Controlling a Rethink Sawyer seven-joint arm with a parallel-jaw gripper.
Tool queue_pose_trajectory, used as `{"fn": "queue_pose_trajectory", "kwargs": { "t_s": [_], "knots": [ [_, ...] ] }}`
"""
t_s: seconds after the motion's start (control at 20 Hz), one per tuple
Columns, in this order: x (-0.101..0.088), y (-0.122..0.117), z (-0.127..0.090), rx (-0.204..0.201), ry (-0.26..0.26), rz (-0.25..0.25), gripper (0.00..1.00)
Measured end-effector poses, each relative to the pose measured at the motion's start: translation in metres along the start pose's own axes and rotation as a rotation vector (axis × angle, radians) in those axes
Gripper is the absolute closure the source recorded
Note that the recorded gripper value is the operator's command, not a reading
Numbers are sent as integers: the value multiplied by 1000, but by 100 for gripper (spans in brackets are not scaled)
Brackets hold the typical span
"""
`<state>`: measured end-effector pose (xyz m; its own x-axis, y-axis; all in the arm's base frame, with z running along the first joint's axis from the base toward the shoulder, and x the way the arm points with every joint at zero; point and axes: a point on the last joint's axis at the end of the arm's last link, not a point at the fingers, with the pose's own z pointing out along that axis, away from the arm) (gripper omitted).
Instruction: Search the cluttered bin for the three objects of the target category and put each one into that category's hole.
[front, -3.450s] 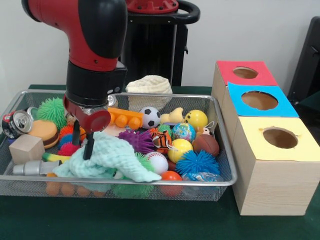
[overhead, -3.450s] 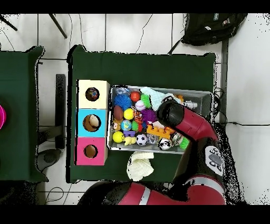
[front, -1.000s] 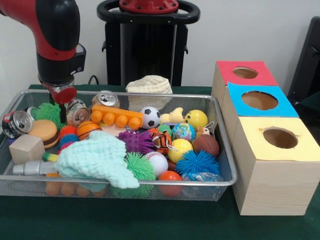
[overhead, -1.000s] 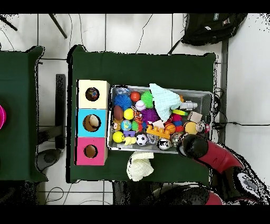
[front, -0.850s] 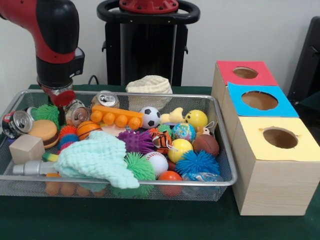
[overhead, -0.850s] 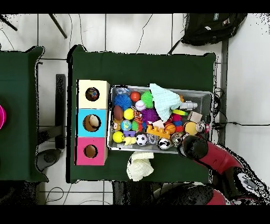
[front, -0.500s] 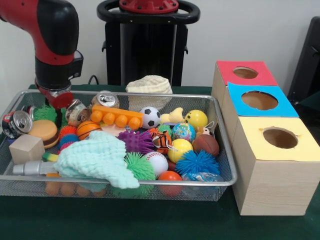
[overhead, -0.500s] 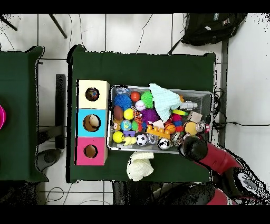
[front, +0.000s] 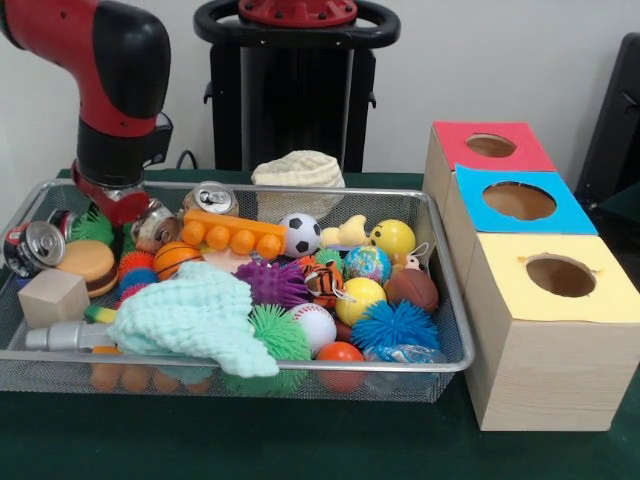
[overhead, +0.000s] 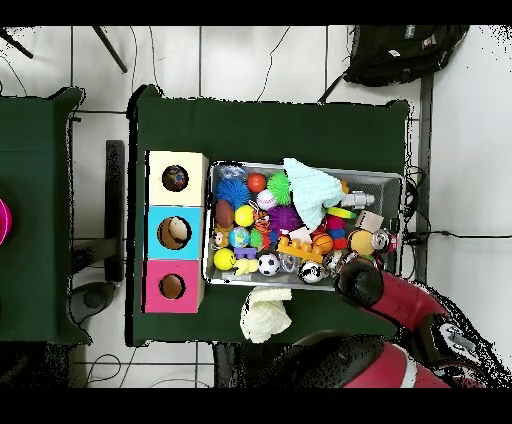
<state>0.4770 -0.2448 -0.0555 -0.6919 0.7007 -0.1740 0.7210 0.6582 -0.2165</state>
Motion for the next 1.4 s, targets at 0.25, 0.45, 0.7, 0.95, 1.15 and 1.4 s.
{"fn": "queue_pose_trajectory", "kwargs": {
  "t_s": [0.25,0.45,0.7,0.95,1.15,1.4],
  "knots": [
    [2,0,8,15,-75,-44,0],
    [4,5,8,36,-135,-91,0],
    [7,9,11,62,-196,-129,100],
    [-1,3,16,54,-203,-107,100],
    [-5,3,17,35,-195,-81,100],
    [-6,3,17,32,-185,-71,100]
  ]
}}
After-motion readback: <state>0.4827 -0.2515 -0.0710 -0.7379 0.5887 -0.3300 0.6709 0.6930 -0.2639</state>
